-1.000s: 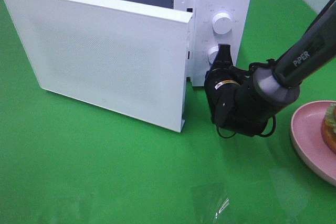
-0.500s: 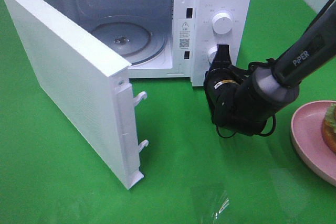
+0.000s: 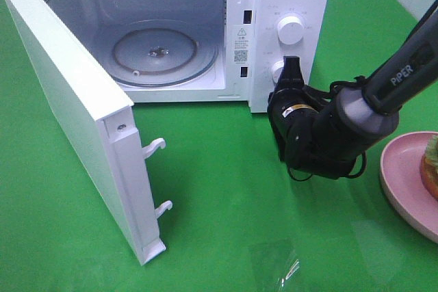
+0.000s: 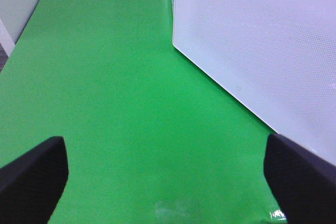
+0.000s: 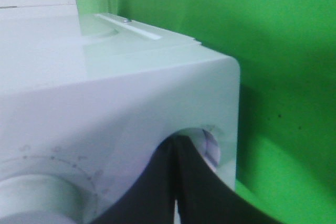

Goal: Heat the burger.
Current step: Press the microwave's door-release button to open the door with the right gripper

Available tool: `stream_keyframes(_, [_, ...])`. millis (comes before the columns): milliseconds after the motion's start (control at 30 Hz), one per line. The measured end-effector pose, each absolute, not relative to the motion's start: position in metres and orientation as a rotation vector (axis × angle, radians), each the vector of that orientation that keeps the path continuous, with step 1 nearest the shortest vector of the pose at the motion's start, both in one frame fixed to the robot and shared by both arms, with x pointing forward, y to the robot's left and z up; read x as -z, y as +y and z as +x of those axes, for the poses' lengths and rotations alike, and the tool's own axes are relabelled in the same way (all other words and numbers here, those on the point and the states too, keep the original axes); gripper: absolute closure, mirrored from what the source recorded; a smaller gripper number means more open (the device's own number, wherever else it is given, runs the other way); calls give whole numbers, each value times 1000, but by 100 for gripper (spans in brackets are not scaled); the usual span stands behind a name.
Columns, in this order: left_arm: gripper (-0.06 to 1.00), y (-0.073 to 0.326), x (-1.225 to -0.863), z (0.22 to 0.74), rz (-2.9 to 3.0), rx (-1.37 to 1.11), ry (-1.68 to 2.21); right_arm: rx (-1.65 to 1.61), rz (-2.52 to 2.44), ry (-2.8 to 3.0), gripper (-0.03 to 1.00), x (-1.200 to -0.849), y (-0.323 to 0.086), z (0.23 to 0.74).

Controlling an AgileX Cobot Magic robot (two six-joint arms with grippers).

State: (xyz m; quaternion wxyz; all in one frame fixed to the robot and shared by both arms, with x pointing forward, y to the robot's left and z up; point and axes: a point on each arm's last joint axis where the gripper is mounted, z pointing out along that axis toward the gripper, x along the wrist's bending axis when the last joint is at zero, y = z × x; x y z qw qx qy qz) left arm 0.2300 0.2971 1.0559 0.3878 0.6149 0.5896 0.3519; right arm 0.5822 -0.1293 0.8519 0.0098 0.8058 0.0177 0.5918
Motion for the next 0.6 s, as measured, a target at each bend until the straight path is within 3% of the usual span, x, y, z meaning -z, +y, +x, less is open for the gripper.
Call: stream_keyframes(600, [2,297,-1056,230,1564,-895,1500,-1709,2664,386,96,-874,-136,542])
